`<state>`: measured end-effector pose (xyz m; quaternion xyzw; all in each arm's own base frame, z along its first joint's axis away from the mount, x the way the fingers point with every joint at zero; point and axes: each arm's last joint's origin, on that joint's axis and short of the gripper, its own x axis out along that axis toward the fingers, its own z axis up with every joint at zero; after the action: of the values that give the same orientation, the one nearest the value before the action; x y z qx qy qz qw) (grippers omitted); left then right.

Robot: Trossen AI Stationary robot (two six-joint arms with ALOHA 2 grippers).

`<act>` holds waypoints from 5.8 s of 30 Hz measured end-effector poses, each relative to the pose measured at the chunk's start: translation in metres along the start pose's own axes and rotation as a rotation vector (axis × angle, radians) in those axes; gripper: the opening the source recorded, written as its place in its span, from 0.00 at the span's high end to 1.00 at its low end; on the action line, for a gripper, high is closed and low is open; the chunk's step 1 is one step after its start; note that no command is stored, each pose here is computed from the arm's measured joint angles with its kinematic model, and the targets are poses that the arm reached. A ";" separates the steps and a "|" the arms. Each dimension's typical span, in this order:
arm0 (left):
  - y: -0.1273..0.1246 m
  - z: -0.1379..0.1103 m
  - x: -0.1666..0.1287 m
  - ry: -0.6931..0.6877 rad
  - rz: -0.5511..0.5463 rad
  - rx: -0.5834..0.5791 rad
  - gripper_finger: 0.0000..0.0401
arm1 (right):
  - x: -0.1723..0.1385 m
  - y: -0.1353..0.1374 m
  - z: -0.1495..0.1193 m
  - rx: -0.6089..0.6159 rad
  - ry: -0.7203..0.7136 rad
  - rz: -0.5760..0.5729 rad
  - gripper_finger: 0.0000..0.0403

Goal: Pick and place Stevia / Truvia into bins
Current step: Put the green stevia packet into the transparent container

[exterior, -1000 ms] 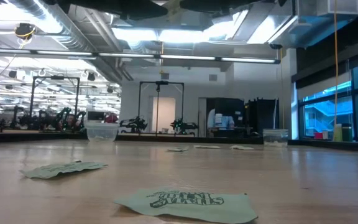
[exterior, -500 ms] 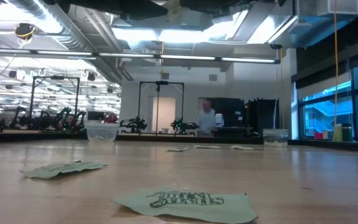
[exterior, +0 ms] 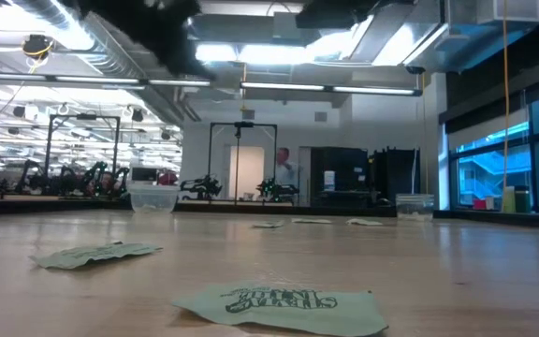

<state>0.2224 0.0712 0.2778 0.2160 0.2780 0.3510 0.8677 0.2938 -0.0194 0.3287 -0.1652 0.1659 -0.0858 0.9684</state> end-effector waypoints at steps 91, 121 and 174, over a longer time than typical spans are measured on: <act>-0.171 -0.017 0.082 0.130 -0.718 0.279 1.00 | 0.052 -0.007 -0.081 0.403 0.480 0.231 0.64; -0.188 -0.038 0.091 0.138 -0.709 0.257 1.00 | 0.081 -0.001 -0.107 0.985 0.605 0.146 0.64; -0.189 -0.039 0.091 0.148 -0.704 0.237 1.00 | 0.142 0.011 -0.186 1.279 0.740 0.210 0.78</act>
<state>0.3449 0.0197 0.1101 0.1803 0.4360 0.0115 0.8816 0.3625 -0.0947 0.1180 0.4868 0.4137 -0.1226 0.7595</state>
